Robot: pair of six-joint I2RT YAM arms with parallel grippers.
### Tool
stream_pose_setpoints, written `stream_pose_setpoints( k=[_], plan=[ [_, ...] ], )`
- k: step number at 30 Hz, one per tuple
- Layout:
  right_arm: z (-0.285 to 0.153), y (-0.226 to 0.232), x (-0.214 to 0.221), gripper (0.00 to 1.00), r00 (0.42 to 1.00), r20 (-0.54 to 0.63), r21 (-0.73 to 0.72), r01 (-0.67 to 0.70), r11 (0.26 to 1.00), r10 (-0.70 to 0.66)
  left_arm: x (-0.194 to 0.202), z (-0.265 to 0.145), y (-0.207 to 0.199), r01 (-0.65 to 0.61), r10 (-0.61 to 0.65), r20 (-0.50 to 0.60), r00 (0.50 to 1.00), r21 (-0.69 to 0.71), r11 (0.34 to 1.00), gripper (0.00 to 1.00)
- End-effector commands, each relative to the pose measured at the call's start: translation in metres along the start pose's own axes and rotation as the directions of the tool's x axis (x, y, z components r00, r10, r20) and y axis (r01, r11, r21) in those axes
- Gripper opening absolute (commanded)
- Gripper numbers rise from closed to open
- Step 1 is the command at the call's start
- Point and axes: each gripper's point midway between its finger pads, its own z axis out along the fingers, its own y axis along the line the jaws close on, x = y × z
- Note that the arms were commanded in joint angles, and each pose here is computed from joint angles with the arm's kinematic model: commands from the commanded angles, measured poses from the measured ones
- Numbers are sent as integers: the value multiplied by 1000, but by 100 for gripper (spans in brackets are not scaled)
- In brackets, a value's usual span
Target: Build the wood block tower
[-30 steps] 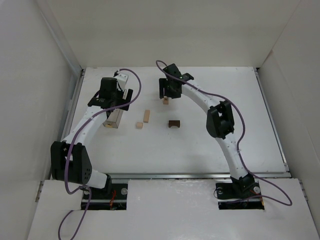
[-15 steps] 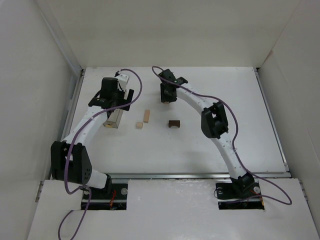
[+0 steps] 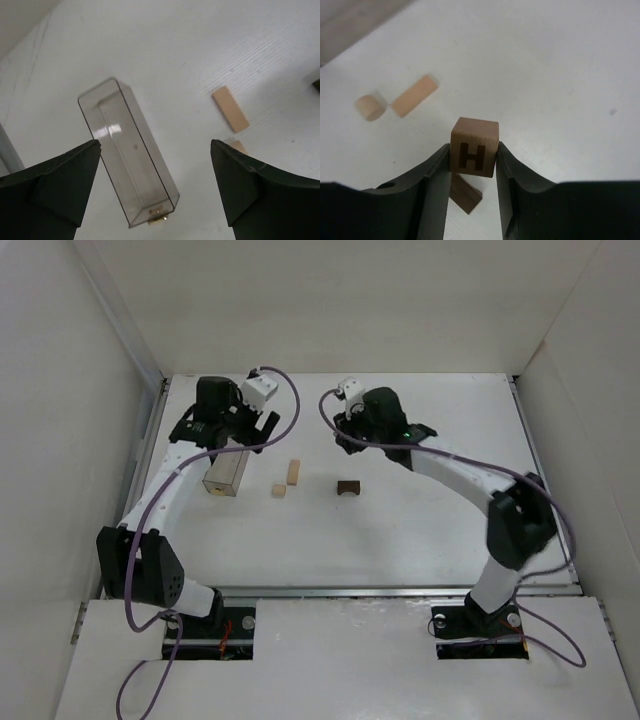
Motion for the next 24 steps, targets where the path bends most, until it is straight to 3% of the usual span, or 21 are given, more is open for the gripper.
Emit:
stream_pose_setpoints(
  k=[1, 2, 4, 5, 6, 9, 12, 16, 24],
  plan=[
    [-69, 38, -97, 0, 785, 509, -48, 436, 899, -353, -63, -21, -27, -241, 200, 207, 958, 201, 949, 89],
    [-69, 44, -64, 0, 777, 495, -74, 485, 872, -390, -62, -24, -40, -276, 226, 205, 952, 262, 925, 88],
    [-98, 58, -64, 0, 669, 578, -49, 601, 798, -468, -85, -30, -62, -395, 306, 293, 906, 327, 858, 88],
    [-106, 58, -68, 0, 639, 608, -20, 605, 796, -471, -85, -32, -72, -395, 306, 280, 910, 361, 845, 88],
    [-107, 59, -54, 0, 649, 604, -29, 598, 801, -462, -105, -38, -77, -424, 320, 316, 893, 353, 834, 88],
    [-123, 42, -59, 0, 658, 616, 97, 483, 870, -434, -126, -38, -117, -339, 228, 287, 930, 433, 836, 88],
    [-141, 34, -67, 0, 619, 655, 202, 410, 889, -434, -153, -49, -152, -249, 130, 273, 953, 466, 849, 87],
    [-145, 30, -64, 0, 635, 645, 234, 366, 901, -426, -172, -69, -188, -175, 49, 258, 965, 493, 852, 90],
    [-152, 30, -68, 0, 626, 654, 246, 355, 902, -425, -139, -44, -204, -17, -13, 59, 998, 476, 879, 89]
  ],
)
